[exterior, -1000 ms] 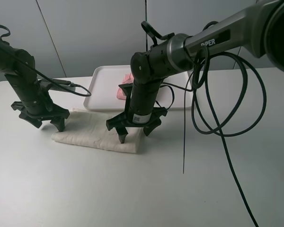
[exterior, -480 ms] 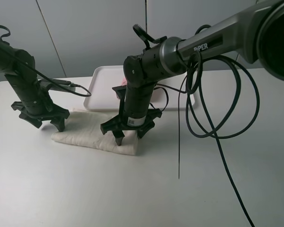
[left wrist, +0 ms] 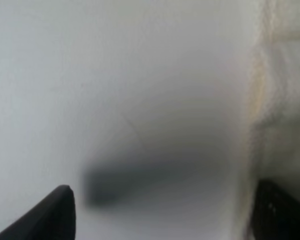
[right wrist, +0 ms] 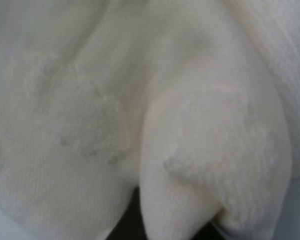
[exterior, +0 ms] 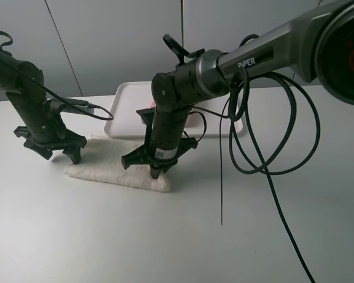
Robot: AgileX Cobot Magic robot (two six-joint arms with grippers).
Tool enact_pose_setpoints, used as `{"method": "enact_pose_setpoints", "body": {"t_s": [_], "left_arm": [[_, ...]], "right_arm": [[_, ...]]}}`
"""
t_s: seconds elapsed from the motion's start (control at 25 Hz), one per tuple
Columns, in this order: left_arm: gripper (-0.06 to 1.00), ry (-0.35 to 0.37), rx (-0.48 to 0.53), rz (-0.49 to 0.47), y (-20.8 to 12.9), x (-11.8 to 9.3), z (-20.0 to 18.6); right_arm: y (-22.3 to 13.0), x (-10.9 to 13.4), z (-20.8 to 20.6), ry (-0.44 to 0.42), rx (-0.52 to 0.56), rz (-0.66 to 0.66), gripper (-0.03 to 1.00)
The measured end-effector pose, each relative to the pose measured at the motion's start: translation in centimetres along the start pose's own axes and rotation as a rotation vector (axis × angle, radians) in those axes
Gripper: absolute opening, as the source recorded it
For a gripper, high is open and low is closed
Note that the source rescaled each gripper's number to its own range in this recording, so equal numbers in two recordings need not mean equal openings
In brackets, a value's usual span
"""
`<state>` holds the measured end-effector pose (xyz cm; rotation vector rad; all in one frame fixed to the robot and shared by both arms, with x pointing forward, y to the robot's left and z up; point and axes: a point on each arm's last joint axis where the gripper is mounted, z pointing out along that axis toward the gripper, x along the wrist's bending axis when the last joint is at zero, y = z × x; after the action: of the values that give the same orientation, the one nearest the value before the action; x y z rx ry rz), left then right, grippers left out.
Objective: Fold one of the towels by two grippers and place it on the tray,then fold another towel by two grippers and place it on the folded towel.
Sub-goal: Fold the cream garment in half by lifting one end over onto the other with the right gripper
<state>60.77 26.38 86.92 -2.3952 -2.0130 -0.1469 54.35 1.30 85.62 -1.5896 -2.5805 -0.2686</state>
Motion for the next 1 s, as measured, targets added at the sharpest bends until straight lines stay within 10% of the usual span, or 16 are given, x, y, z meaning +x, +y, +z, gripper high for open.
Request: {"method": "enact_pose_setpoints", "body": {"t_s": [1.0], "left_arm": [[0.93,0.000,0.000,0.002,0.0,0.0,0.0]], "right_arm": [[1.4,2.1,-6.8,0.158,-0.218,0.029,0.05]]}}
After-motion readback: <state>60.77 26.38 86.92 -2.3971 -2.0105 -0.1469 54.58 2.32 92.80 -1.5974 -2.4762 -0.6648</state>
